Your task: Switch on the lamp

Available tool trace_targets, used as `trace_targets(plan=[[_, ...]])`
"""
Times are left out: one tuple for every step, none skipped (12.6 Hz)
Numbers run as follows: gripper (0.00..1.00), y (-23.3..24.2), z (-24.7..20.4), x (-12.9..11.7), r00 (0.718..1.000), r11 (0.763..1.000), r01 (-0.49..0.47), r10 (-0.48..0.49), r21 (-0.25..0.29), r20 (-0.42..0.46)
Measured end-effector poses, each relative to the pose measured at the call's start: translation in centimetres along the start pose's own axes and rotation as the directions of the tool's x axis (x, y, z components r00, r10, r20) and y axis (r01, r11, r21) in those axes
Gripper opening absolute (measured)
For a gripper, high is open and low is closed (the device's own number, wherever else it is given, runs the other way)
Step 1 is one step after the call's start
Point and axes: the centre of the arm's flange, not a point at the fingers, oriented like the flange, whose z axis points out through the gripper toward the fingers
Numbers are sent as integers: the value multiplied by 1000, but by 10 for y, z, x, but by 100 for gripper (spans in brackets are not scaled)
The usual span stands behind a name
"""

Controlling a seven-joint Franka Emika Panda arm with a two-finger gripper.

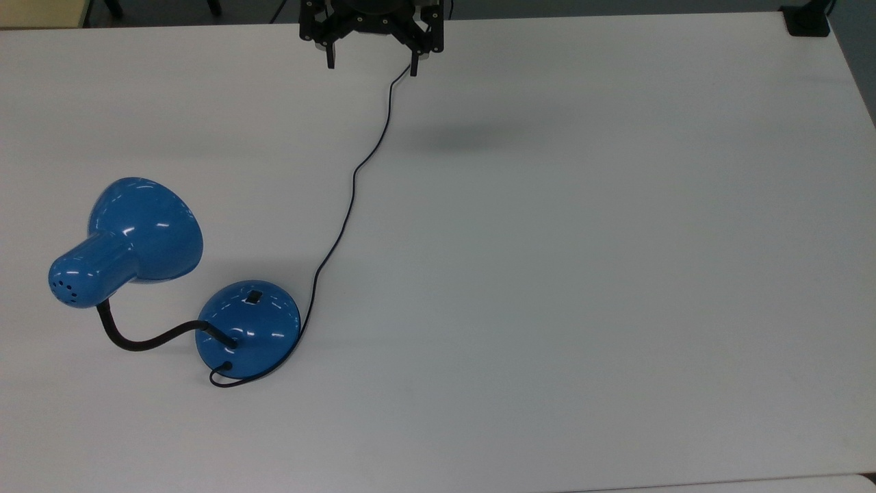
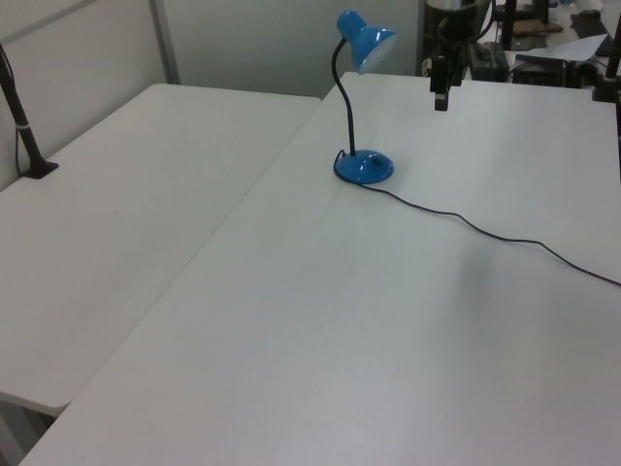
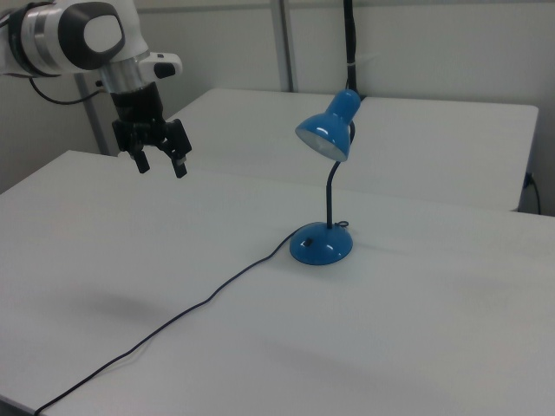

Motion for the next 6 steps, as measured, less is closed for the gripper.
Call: trace_targets(plan=[[100, 1, 0, 0, 1000, 1000, -1, 1, 0, 0], [100, 1, 0, 0, 1000, 1000, -1, 1, 0, 0], [100, 1, 0, 0, 1000, 1000, -2, 2, 0, -1], [100, 2, 0, 0, 1000, 1000, -3, 3, 0, -1], [100, 2, 0, 0, 1000, 1000, -3, 3, 0, -1], [100, 2, 0, 0, 1000, 1000, -4, 4, 0, -1]])
